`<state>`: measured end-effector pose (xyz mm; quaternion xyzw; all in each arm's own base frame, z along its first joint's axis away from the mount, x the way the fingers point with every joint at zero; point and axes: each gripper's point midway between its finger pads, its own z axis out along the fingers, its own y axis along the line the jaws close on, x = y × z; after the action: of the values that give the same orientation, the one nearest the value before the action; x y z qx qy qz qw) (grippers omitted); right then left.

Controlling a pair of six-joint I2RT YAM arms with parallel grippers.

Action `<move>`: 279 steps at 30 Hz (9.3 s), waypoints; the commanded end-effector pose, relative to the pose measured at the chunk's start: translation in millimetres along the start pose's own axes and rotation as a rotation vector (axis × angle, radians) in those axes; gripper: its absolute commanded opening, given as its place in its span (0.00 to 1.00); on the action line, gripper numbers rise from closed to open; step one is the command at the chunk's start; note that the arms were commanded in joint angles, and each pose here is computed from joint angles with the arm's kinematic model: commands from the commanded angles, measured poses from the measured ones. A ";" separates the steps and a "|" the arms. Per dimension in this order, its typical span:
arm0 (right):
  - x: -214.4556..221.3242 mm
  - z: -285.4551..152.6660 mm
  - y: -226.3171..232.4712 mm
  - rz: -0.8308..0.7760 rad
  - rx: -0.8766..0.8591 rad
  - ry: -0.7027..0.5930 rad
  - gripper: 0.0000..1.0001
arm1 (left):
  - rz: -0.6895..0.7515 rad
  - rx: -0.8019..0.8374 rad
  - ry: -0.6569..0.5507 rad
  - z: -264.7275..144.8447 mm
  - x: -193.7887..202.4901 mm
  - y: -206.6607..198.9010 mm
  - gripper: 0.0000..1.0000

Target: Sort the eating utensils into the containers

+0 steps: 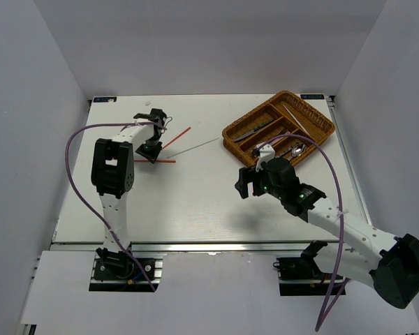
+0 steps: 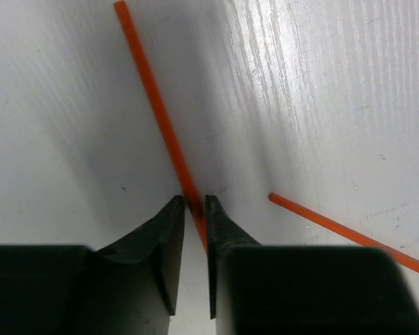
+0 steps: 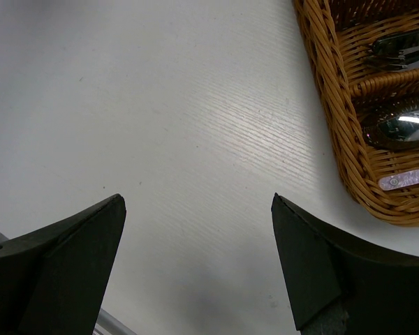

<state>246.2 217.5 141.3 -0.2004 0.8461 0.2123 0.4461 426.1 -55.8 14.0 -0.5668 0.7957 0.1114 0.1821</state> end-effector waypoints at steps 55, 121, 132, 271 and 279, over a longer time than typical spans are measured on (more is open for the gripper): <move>-18.0 96.9 175.2 0.279 -0.614 0.088 0.30 | 0.445 1.206 0.221 -214.7 123.1 81.4 0.01; -121.2 77.4 -435.7 -0.548 0.731 0.279 0.30 | 0.810 0.758 -0.463 -188.5 -6.4 143.2 0.98; -243.0 10.3 -365.6 -0.292 0.756 -0.139 0.89 | 0.791 0.734 -0.474 -191.1 -10.7 136.3 0.98; -219.6 81.5 -206.3 -0.696 0.457 0.086 0.00 | 0.859 0.995 -0.415 -239.6 -0.8 121.5 0.98; -209.3 81.8 -338.4 -0.904 0.660 0.203 0.00 | 0.922 0.941 -0.385 -196.8 18.2 129.7 0.98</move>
<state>564.9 27.4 196.2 -0.3743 0.7880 -0.2186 0.4372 262.5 -99.5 168.3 -0.0195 0.8845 -0.0704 0.4608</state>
